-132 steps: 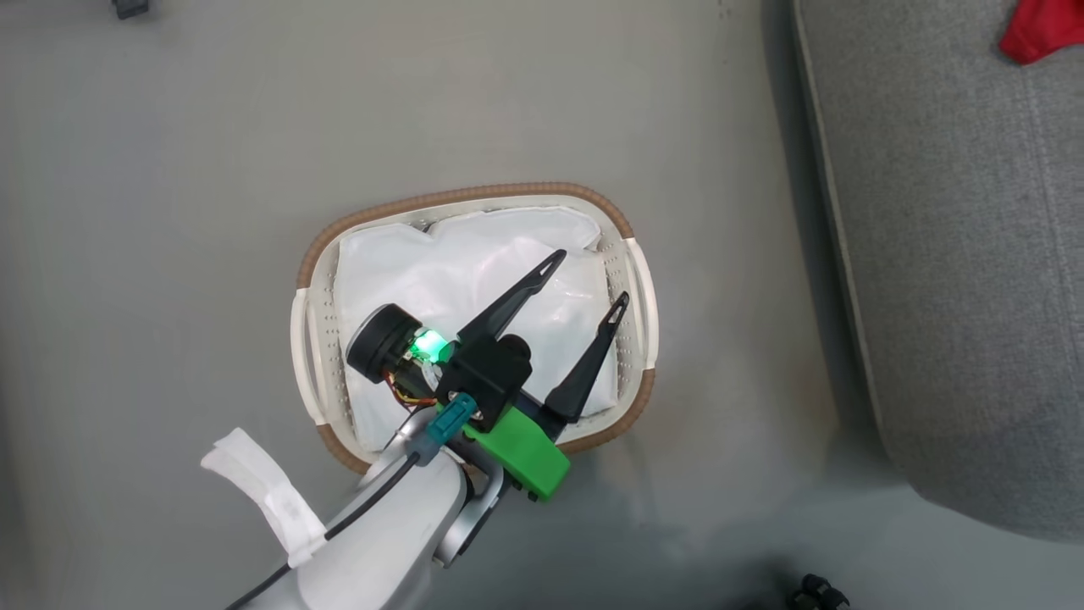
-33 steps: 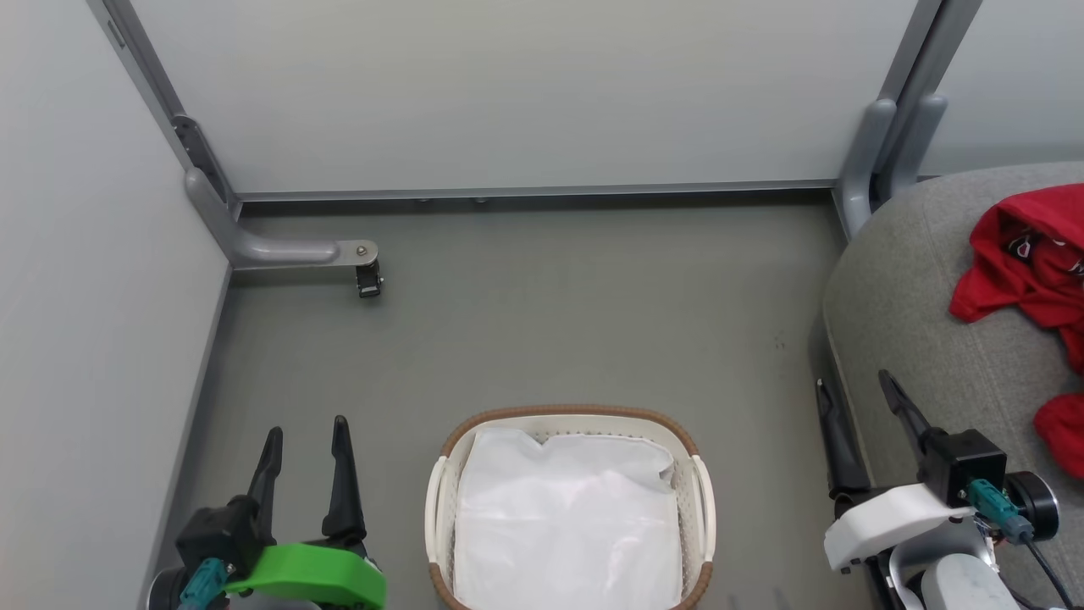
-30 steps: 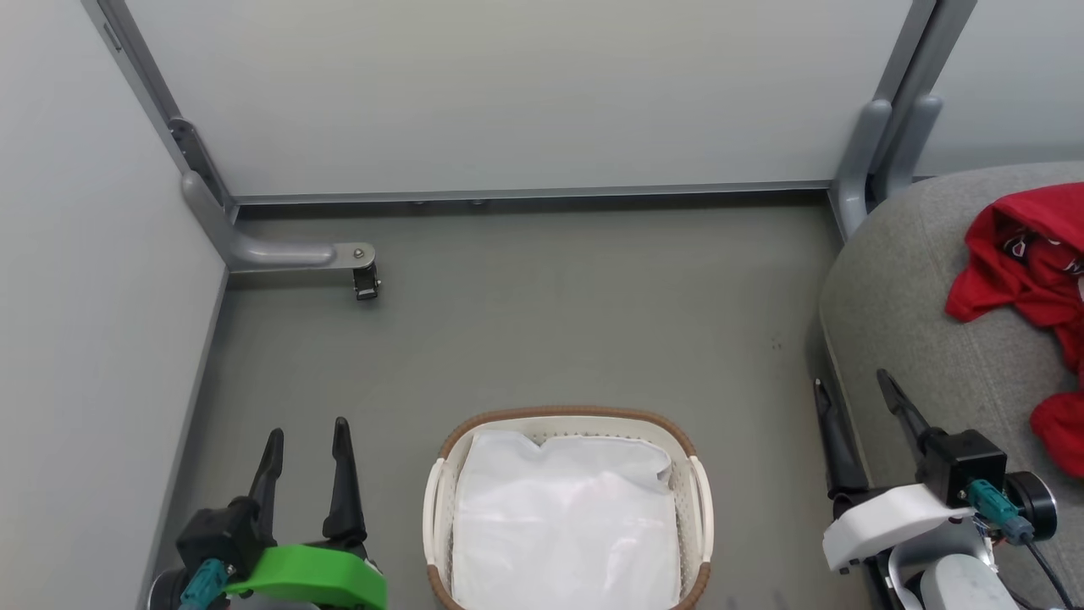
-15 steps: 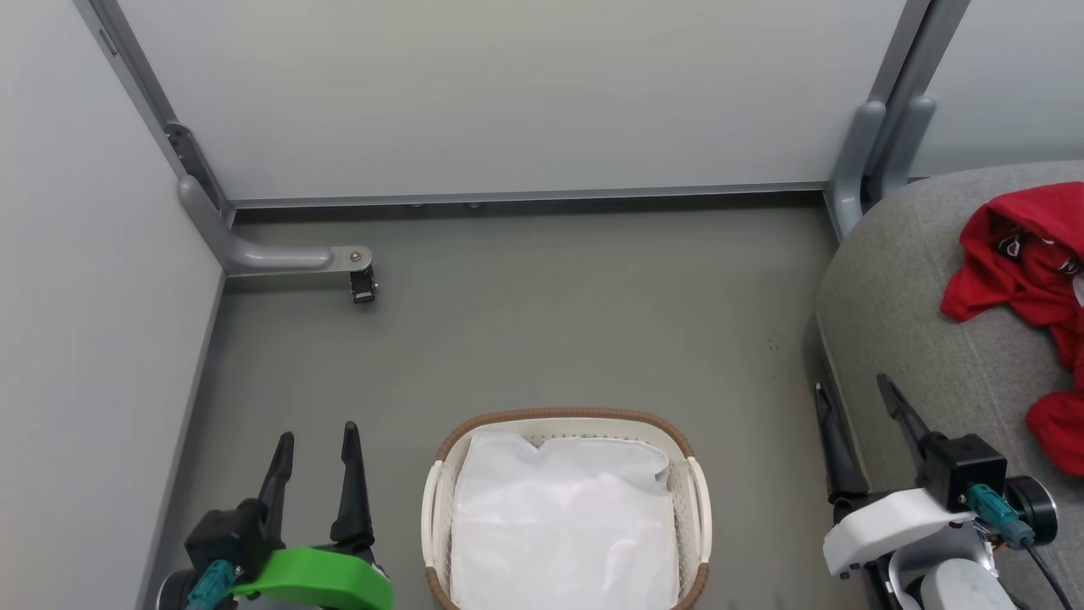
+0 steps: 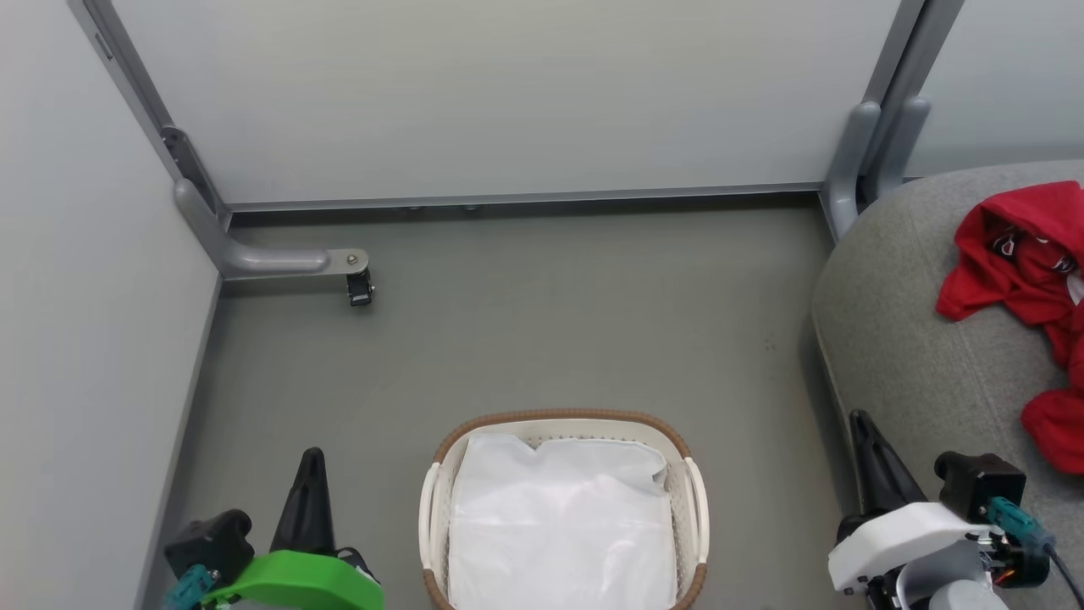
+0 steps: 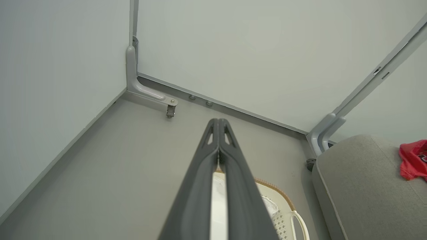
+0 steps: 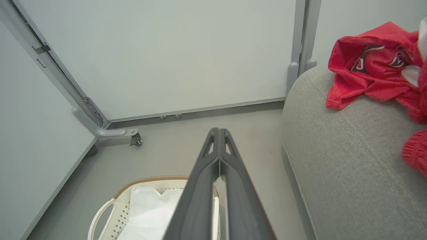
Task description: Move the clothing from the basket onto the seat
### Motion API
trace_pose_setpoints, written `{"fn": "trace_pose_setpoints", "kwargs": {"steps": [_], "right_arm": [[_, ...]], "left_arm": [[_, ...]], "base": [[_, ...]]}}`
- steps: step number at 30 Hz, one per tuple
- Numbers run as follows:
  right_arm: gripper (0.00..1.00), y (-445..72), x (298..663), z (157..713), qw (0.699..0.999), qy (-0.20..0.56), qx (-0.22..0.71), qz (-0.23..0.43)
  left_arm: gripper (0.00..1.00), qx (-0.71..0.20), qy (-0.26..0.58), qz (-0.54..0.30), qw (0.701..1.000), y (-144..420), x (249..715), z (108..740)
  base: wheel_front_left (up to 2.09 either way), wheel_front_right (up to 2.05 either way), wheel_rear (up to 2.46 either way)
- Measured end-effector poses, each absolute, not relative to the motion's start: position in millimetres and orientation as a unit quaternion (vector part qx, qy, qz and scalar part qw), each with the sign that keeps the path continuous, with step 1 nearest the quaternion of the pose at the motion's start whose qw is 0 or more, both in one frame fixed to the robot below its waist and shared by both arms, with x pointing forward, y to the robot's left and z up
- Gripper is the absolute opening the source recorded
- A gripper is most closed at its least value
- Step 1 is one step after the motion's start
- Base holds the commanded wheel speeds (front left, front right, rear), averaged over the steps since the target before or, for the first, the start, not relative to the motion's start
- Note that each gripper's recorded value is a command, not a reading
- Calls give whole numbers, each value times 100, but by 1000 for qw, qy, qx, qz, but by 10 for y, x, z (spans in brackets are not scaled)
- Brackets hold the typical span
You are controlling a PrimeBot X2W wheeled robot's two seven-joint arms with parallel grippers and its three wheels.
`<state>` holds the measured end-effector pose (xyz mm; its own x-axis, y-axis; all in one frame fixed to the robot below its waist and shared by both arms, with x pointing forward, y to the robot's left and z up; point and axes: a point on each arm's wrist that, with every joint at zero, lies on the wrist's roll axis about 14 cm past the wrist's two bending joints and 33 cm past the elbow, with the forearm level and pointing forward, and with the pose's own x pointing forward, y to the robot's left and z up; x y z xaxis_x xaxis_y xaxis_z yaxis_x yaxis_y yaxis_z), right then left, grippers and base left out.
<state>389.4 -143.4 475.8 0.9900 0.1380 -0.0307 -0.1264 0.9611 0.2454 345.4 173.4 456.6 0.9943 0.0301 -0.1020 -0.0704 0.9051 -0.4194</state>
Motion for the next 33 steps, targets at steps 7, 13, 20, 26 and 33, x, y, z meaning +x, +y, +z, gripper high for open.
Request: {"fn": "trace_pose_setpoints", "kwargs": {"steps": [7, 13, 20, 26, 33], "right_arm": [[0, -1500, 3893, 4754, 981, 31, 186, 48], [0, -1552, 3893, 4752, 971, 36, 235, 35], [0, -1611, 3893, 4750, 957, 40, 288, 21], [0, -1649, 3902, 4767, 943, 41, 330, 12], [0, -1686, 3910, 4786, 926, 40, 376, 5]], "left_arm": [[0, -270, 56, 38, 960, 1777, 3463, 4539], [0, -311, 58, 48, 947, 1830, 3475, 4534], [0, -357, 59, 54, 931, 1858, 3498, 4544], [0, -393, 57, 58, 916, 1891, 3533, 4572], [0, -430, 54, 57, 900, 1905, 3571, 4607]], "base": [[0, 0, 0], [0, 0, 0], [0, 0, 0], [0, 0, 0], [0, 0, 0]]}}
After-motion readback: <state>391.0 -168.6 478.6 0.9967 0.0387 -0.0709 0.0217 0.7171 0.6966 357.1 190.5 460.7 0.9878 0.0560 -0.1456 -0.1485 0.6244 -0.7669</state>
